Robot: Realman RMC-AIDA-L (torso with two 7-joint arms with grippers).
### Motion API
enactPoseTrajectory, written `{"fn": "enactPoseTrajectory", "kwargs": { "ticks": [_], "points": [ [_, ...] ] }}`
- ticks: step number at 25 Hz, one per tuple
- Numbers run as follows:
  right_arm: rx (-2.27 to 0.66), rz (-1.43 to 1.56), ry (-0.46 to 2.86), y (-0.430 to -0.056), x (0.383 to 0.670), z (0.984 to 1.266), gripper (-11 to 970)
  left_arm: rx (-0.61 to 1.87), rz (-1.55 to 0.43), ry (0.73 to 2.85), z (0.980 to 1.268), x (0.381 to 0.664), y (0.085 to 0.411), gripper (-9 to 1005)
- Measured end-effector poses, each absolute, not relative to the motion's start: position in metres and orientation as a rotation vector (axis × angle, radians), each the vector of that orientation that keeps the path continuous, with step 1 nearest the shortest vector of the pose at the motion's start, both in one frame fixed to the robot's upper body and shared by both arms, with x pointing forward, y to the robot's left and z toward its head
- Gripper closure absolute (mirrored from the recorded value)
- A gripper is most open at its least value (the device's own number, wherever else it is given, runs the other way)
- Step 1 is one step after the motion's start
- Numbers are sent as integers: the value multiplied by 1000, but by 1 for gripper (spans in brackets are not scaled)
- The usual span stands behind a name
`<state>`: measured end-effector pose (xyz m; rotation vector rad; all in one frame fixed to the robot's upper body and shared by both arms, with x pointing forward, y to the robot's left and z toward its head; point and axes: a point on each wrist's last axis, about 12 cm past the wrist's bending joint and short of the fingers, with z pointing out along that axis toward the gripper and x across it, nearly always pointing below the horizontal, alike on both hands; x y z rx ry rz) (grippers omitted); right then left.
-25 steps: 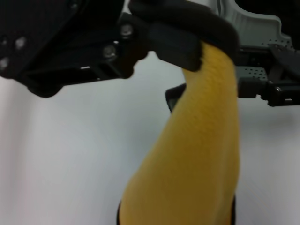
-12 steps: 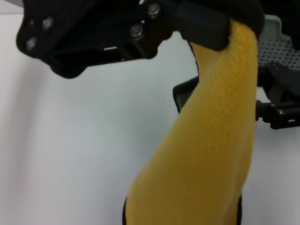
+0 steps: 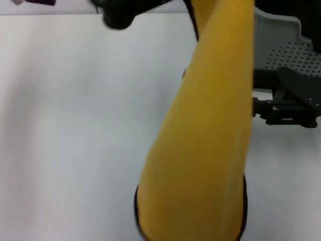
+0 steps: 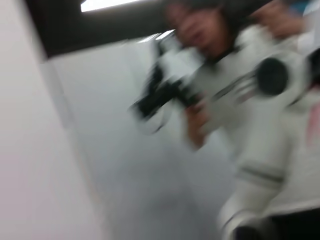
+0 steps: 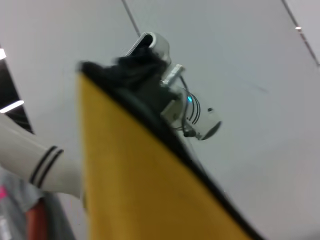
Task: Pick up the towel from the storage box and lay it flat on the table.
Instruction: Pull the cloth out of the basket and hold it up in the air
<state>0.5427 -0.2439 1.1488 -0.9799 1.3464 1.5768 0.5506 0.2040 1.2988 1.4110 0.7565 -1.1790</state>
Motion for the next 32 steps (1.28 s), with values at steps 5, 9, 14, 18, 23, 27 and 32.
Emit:
{"fn": "enactPoseTrajectory", "kwargs": {
  "ticks": [5, 9, 14, 18, 23, 27, 32],
  "points": [
    [-945, 1553, 1366, -248, 542, 1145, 270, 1287, -994, 1111, 1287, 577, 217, 982],
    [-919, 1547, 1353, -248, 543, 1146, 270, 1303, -903, 1177, 1296, 581, 223, 982],
    [-911, 1576, 1382, -246, 542, 1144, 271, 1480, -960, 1222, 1283, 564, 220, 982],
    [-890, 1594, 1439, -248, 539, 1139, 271, 1516, -963, 1446, 1234, 565, 222, 982],
    [-868, 1579, 1528, -258, 542, 1138, 271, 1529, -1008, 1572, 1196, 564, 227, 982],
    [-819, 1502, 1578, -273, 546, 1139, 270, 1545, -981, 1608, 1192, 563, 231, 982],
    [-767, 1356, 1626, -282, 556, 1138, 286, 1537, -904, 1547, 1209, 561, 236, 983]
  ]
}}
